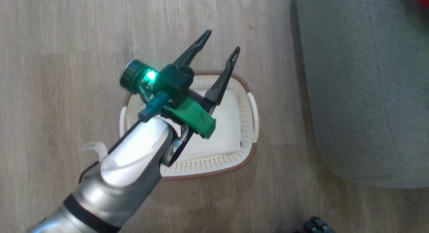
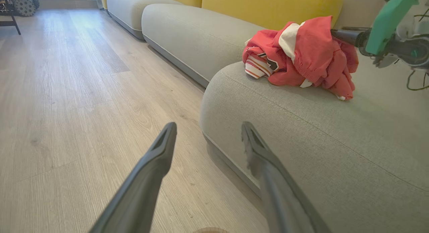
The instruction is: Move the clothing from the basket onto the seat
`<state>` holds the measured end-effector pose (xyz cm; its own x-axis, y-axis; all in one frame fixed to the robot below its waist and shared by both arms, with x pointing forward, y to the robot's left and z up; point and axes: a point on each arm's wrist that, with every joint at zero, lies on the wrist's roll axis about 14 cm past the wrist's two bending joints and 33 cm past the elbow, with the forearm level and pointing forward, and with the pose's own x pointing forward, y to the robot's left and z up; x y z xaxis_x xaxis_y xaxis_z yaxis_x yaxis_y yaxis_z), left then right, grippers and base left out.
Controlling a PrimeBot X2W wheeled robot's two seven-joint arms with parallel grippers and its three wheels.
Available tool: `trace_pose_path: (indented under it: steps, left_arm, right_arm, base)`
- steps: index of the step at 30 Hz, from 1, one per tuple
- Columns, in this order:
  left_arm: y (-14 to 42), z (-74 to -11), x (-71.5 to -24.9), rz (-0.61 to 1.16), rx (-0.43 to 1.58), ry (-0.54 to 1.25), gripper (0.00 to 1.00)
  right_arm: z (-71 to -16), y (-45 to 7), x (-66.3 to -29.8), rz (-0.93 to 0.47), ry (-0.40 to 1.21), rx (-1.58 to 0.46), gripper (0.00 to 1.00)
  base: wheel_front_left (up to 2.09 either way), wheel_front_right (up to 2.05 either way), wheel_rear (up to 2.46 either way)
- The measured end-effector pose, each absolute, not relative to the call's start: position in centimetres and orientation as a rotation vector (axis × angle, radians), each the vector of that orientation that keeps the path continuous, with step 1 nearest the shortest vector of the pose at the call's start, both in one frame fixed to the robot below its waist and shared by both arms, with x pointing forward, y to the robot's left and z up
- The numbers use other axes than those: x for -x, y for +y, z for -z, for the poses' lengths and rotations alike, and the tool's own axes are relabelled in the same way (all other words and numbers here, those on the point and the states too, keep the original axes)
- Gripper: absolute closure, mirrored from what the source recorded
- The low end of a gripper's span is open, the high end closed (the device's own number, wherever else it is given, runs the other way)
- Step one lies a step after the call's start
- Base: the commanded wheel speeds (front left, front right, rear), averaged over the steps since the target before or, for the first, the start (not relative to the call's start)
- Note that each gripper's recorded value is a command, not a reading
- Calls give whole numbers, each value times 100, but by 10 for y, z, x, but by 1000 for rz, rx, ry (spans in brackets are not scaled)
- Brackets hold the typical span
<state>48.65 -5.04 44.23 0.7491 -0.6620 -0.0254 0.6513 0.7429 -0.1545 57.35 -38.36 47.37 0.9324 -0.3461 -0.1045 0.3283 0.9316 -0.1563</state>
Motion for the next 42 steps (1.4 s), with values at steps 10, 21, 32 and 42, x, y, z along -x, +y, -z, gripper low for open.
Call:
trace_pose_path:
  steps: [10,21,32,42]
  left_arm:
    - [-50,-464,-474,696,175,64,0]
    - [-4,-483,-456,532,180,57,0]
    - [91,-496,-421,228,182,22,0]
    - [145,-486,-375,55,176,32,0]
  right_arm:
    - [-517,-366,-545,277,19,167,0]
    - [-560,-320,-524,159,-104,130,0]
    - [-557,-221,-486,-22,-165,1,0]
    - [-555,-176,-436,-79,-202,-65,0]
  base:
    - [0,0,0]
    - [0,0,0]
    - [0,0,0]
    - [0,0,0]
